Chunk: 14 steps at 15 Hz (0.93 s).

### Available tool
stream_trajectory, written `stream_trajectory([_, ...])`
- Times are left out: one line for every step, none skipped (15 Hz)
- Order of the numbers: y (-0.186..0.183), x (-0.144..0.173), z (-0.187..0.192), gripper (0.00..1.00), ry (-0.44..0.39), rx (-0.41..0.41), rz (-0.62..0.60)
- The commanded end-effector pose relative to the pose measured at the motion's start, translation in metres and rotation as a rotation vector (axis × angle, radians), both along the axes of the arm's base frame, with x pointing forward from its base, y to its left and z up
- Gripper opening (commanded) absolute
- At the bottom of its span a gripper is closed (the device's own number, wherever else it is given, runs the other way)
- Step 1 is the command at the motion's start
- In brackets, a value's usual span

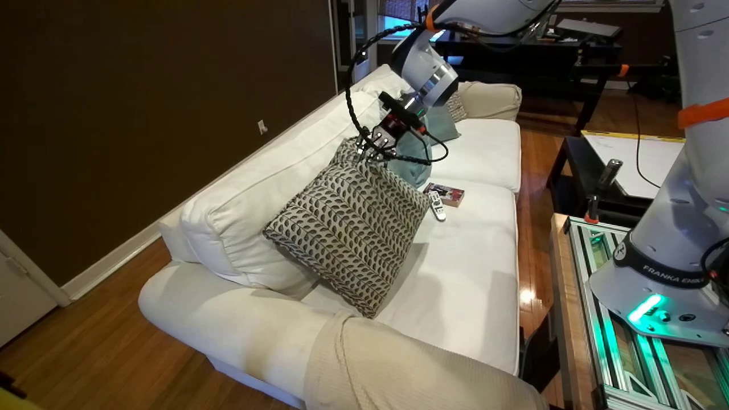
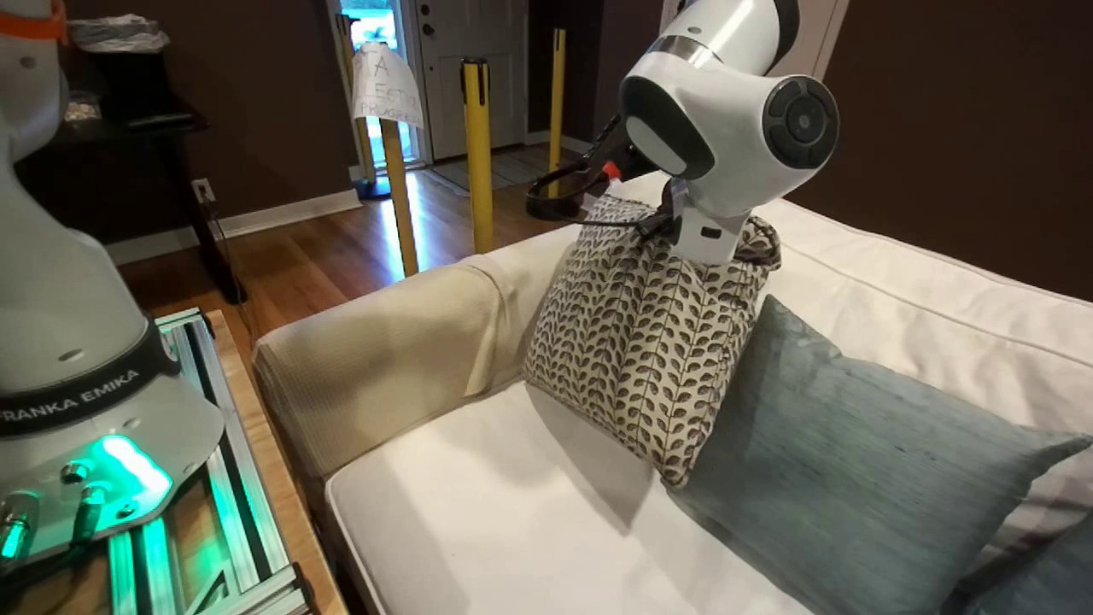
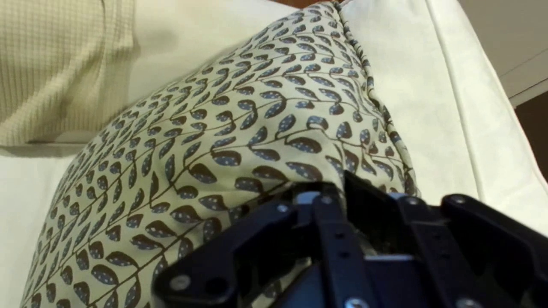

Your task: Lean all the pillows against the sofa

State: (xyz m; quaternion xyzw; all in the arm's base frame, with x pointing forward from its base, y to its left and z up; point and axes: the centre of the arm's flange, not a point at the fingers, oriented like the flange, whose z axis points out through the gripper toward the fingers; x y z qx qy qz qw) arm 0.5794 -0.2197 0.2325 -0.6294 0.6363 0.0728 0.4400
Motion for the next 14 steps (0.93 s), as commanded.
stream_trajectory([-0.005,0.002,0.000,0.02,0.021,0.150,-0.061])
stream_trajectory([-0.005,0.003,-0.003,0.02,0.032,0.164,-0.062])
stream_trajectory([-0.006,0.003,-0.009,0.02,0.036,0.165,-0.071])
stream_trajectory([-0.007,0.005,-0.015,0.02,0.042,0.159,-0.081])
stream_trajectory([-0.010,0.007,-0.021,0.02,0.046,0.148,-0.097])
stream_trajectory([-0.011,0.008,-0.026,0.02,0.047,0.144,-0.106])
stream_trajectory([-0.014,0.012,-0.028,0.02,0.027,0.158,-0.119])
stream_trajectory([-0.016,0.015,-0.030,0.02,0.003,0.169,-0.130])
stream_trajectory([-0.015,0.018,-0.030,0.02,-0.023,0.177,-0.131])
stream_trajectory([-0.016,0.021,-0.032,0.02,-0.036,0.167,-0.136])
stream_trajectory([-0.016,0.025,-0.035,0.02,-0.046,0.158,-0.135])
stream_trajectory([-0.016,0.029,-0.038,0.02,-0.047,0.150,-0.136])
stream_trajectory([-0.016,0.031,-0.042,0.02,-0.047,0.148,-0.140])
stream_trajectory([-0.016,0.033,-0.046,0.02,-0.041,0.147,-0.143])
